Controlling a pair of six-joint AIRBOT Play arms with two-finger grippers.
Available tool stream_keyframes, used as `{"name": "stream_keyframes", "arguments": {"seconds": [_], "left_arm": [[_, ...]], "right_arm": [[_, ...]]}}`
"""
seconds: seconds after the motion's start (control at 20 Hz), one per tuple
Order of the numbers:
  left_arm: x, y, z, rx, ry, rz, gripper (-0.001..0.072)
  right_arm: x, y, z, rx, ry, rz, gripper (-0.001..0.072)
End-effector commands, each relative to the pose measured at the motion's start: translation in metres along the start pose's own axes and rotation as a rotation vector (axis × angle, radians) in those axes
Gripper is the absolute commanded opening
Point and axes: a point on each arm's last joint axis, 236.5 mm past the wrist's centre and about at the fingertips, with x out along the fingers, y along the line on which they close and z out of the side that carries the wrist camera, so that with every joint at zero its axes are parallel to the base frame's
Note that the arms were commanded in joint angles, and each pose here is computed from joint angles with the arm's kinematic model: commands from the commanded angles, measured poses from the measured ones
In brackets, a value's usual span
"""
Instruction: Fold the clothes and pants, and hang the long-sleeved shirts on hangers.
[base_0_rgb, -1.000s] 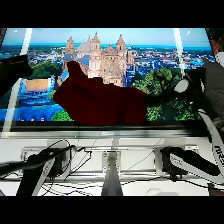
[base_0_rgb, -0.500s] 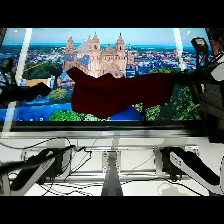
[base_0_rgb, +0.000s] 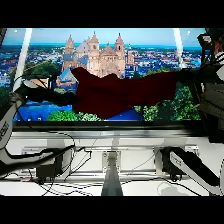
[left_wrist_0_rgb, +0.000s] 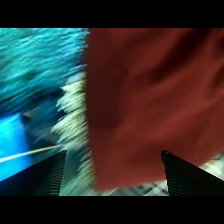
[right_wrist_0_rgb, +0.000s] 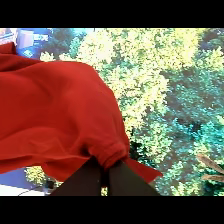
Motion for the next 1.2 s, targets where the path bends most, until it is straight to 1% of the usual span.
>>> {"name": "stream_keyframes", "arguments": {"seconds": [0.0,0.05,0.1,0.25,0.3,0.35,0.4,0.45,0.5,0.6,0.7,0.8,1.0,1.15], "left_arm": [[0.028,0.012,-0.002,0.074,0.030,0.027,0.0620],[0.029,0.008,-0.005,0.101,0.047,0.016,0.0511],[0.031,0.000,-0.012,0.140,0.076,-0.009,0.0472],[0.026,-0.033,-0.051,0.273,0.228,-0.157,0.0471],[0.022,-0.040,-0.061,0.292,0.267,-0.198,0.0457],[0.020,-0.045,-0.065,0.291,0.283,-0.221,0.0316],[0.019,-0.049,-0.066,0.288,0.286,-0.237,0.0130],[0.019,-0.051,-0.064,0.292,0.274,-0.246,0.0032],[0.018,-0.054,-0.059,0.303,0.260,-0.251,0.0016],[0.010,-0.059,-0.037,0.334,0.210,-0.243,0.0016],[-0.009,-0.073,0.001,0.381,0.118,-0.223,0.0015],[-0.046,-0.097,0.045,0.467,-0.005,-0.174,0.0015],[-0.173,-0.171,0.116,0.732,-0.358,-0.024,0.0015],[-0.295,-0.225,0.133,0.849,-0.719,0.148,0.0016]], "right_arm": [[-0.001,0.001,0.002,0.003,-0.006,0.006,0.0016],[-0.001,0.001,0.002,0.003,-0.007,0.006,0.0016],[-0.001,0.001,0.002,0.003,-0.007,0.005,0.0016],[-0.001,0.001,0.002,0.003,-0.008,0.006,0.0016],[-0.001,0.001,0.002,0.004,-0.008,0.006,0.0016],[-0.001,0.001,0.002,0.004,-0.009,0.005,0.0016],[-0.001,0.001,0.003,0.005,-0.014,0.006,0.0016],[-0.001,0.001,0.006,0.006,-0.024,0.005,0.0016],[-0.001,0.001,0.009,0.007,-0.039,0.005,0.0016],[-0.002,0.001,0.019,0.012,-0.079,0.005,0.0016],[-0.004,0.001,0.029,0.018,-0.123,0.006,0.0016],[-0.011,0.001,0.041,0.015,-0.161,0.003,0.0016],[-0.058,0.004,0.086,-0.013,-0.306,-0.014,0.0015],[-0.126,0.010,0.128,-0.044,-0.496,-0.034,0.0015]]}}
